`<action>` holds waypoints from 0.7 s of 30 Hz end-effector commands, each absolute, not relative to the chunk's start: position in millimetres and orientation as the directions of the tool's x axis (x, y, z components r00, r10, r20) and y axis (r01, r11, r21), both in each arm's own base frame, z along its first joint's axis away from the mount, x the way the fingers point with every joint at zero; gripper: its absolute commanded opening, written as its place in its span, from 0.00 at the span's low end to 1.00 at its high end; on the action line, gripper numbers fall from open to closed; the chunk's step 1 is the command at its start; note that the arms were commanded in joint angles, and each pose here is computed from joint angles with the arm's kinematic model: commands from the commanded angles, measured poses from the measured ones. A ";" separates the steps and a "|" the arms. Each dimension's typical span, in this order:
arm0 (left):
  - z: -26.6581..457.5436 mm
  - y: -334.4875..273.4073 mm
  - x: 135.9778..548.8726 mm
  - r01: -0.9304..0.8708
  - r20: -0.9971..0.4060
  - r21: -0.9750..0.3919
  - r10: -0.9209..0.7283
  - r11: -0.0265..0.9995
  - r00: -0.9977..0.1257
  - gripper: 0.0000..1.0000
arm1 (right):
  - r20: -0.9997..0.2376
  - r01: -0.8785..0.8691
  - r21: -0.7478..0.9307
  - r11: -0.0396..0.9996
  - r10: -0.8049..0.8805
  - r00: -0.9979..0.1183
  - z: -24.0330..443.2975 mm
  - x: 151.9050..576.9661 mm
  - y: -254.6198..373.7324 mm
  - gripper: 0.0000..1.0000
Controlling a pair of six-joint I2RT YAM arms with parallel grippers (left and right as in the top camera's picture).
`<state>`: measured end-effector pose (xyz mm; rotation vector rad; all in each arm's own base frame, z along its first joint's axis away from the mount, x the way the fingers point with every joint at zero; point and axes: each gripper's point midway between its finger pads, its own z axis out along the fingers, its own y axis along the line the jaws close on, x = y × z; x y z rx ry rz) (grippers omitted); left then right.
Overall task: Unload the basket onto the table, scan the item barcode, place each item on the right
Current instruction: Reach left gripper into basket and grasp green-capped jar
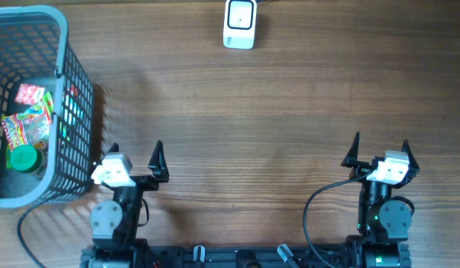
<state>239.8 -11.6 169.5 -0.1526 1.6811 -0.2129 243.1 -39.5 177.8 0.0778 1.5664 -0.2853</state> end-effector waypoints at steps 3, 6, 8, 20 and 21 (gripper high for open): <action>225.5 -19.2 226.4 0.074 -0.967 -0.236 -0.227 0.969 -0.121 1.00 | -0.990 0.213 -0.137 0.967 -0.139 -0.007 180.6 243.1 -36.3 1.00; 243.0 -27.3 228.2 0.116 -0.964 -0.243 -0.226 0.963 -0.143 1.00 | -0.990 0.213 -0.137 0.967 -0.139 -0.007 180.6 243.1 -36.3 1.00; 254.3 -28.3 232.7 0.115 -0.959 -0.255 -0.236 0.960 -0.159 1.00 | -0.990 0.213 -0.137 0.967 -0.139 -0.007 180.6 243.1 -36.3 0.99; 334.2 -35.4 286.7 0.107 -0.927 -0.279 -0.239 0.954 -0.289 1.00 | -0.990 0.213 -0.138 0.967 -0.139 -0.007 180.6 243.1 -36.3 1.00; 341.3 -35.5 289.5 0.102 -0.922 -0.281 -0.239 0.954 -0.304 1.00 | -0.990 0.213 -0.138 0.967 -0.139 -0.007 180.6 243.1 -36.3 1.00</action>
